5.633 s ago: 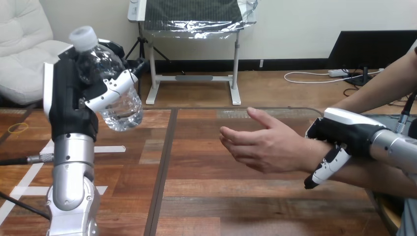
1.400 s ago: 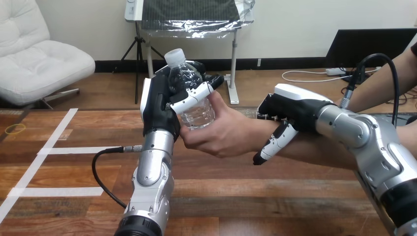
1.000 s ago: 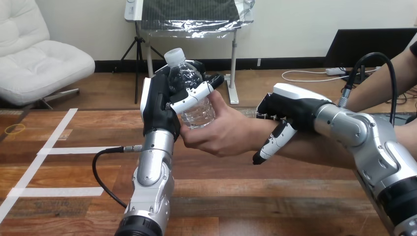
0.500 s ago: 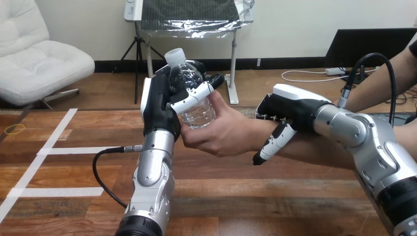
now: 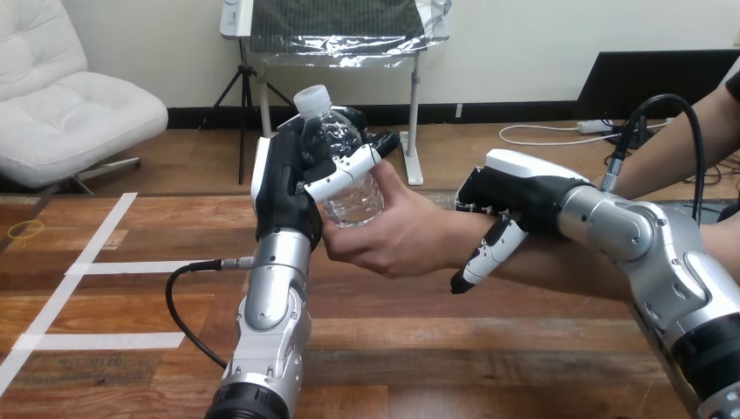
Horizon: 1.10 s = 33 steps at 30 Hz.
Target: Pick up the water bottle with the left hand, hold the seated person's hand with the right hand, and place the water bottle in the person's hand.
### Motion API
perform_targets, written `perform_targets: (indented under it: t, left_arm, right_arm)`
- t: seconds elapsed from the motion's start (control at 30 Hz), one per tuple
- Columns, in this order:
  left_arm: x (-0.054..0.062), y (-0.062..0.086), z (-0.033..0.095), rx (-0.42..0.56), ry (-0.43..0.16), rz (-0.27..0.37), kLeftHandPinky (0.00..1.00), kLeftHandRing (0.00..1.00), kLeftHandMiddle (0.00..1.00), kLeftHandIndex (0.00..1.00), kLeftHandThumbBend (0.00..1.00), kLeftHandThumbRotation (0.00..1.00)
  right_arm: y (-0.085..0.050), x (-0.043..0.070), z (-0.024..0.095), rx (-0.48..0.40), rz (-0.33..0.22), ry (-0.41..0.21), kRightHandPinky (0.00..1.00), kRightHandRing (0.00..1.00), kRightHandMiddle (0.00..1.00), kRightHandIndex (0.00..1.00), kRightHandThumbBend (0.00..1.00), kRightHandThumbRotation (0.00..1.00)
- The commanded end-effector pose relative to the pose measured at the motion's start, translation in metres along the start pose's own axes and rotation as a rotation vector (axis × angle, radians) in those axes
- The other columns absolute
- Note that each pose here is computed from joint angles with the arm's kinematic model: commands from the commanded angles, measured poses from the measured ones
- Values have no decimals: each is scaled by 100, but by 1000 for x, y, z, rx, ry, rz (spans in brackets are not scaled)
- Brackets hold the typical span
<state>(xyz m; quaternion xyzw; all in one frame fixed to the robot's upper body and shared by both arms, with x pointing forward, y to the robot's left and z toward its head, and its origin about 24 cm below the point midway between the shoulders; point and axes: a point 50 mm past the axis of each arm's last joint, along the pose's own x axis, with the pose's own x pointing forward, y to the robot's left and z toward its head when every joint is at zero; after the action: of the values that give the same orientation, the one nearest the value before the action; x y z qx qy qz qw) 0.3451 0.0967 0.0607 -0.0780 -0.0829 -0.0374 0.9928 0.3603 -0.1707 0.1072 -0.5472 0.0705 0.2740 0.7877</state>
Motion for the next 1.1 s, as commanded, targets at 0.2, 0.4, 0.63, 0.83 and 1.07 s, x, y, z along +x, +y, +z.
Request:
perform_targets:
  t: [0.2,0.4,0.63,0.83,1.07]
  left_arm:
    - [7,-11,20,68,-75,-81,44,52,57,57,70,12]
    - [3,-7,23,104,-88,-73,55,64,68,69,71,35]
    - [-2,-1,29,140,-108,-68,64,72,77,76,71,60]
    - [-9,3,35,133,-132,-64,64,73,79,77,72,71]
    - [-18,9,44,109,-165,-59,65,73,79,78,75,79]
  right_arm:
    - [-4,-8,7,38,-36,-72,27,33,41,41,90,18]
    - [-1,-15,4,26,-39,-86,32,39,46,49,91,31]
    - [2,-25,-2,8,-35,-94,35,42,50,59,93,46]
    - [4,-33,-5,14,-35,-89,39,47,56,66,93,52]
    - [6,-42,-9,25,-50,-81,47,59,67,74,96,56]
